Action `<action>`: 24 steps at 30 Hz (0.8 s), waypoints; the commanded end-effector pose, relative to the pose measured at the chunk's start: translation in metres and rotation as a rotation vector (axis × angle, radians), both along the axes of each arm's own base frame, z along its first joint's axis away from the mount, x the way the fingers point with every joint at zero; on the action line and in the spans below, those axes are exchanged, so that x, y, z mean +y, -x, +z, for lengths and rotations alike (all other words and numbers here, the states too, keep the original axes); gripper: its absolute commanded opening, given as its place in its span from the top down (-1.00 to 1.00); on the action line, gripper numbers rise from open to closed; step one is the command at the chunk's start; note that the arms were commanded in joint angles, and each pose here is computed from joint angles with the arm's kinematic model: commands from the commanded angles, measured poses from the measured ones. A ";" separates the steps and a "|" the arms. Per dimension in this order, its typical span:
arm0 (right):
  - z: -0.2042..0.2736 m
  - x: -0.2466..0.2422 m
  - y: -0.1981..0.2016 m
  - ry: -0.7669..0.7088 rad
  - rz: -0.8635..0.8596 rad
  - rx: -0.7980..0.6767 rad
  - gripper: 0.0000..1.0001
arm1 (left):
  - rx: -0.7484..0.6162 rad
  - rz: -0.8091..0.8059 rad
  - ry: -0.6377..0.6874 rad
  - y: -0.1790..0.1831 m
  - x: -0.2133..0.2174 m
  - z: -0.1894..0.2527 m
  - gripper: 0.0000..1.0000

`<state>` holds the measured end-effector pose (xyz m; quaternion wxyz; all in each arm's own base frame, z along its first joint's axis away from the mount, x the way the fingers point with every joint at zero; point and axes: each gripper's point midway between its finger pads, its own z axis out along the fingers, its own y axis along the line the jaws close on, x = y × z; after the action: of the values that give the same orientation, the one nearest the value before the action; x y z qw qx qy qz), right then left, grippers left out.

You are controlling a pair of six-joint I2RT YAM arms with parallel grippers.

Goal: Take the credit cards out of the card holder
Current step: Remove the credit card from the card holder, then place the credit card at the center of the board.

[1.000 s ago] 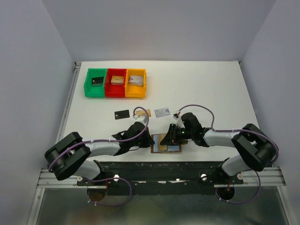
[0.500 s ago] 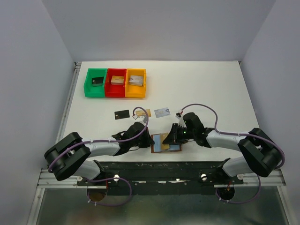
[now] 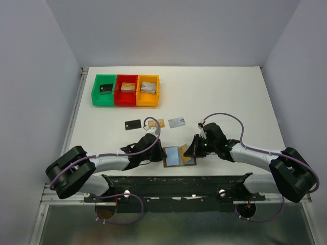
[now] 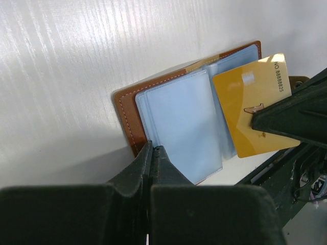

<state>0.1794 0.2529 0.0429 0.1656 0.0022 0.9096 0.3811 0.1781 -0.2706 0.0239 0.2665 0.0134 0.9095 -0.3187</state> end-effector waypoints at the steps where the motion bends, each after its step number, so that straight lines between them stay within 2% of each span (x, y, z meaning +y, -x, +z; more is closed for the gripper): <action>1: -0.001 -0.019 -0.001 0.098 -0.031 -0.014 0.99 | 0.069 -0.001 -0.179 0.020 0.036 -0.033 1.00; 2: 0.002 -0.021 -0.002 0.108 -0.032 -0.023 0.99 | 0.058 -0.004 -0.170 0.018 0.034 -0.029 1.00; 4: 0.013 -0.024 -0.004 0.119 -0.028 -0.054 0.99 | 0.033 -0.010 -0.152 0.013 0.029 -0.018 0.86; 6: 0.023 -0.028 -0.004 0.142 -0.024 -0.076 0.99 | -0.001 -0.023 -0.130 0.007 0.021 -0.003 0.57; 9: 0.045 -0.033 -0.007 0.165 0.001 -0.140 0.99 | -0.050 -0.039 -0.105 -0.003 0.011 0.024 -0.05; 10: 0.053 -0.035 -0.007 0.164 0.015 -0.165 0.99 | -0.064 -0.036 -0.102 -0.006 0.010 0.033 -0.14; 15: 0.101 -0.034 -0.001 0.125 0.146 -0.336 0.99 | -0.208 0.037 -0.020 -0.026 0.011 0.104 -0.40; 18: 0.130 -0.021 0.015 0.018 0.273 -0.416 0.99 | -0.314 0.053 0.011 -0.032 0.023 0.142 -0.50; 20: 0.150 -0.012 0.032 -0.071 0.384 -0.442 0.99 | -0.397 -0.034 0.096 -0.024 0.019 0.159 -0.53; 22: 0.168 -0.007 0.050 -0.147 0.486 -0.447 0.99 | -0.532 -0.214 0.290 -0.003 0.004 0.192 -0.47; 24: 0.182 -0.005 0.069 -0.212 0.585 -0.442 0.99 | -0.628 -0.307 0.419 0.019 0.007 0.215 -0.47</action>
<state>0.1572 0.2416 0.1949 0.2964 -0.2188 0.8284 0.4220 0.2002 -0.2575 0.2056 0.4480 0.0690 0.7929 -0.4072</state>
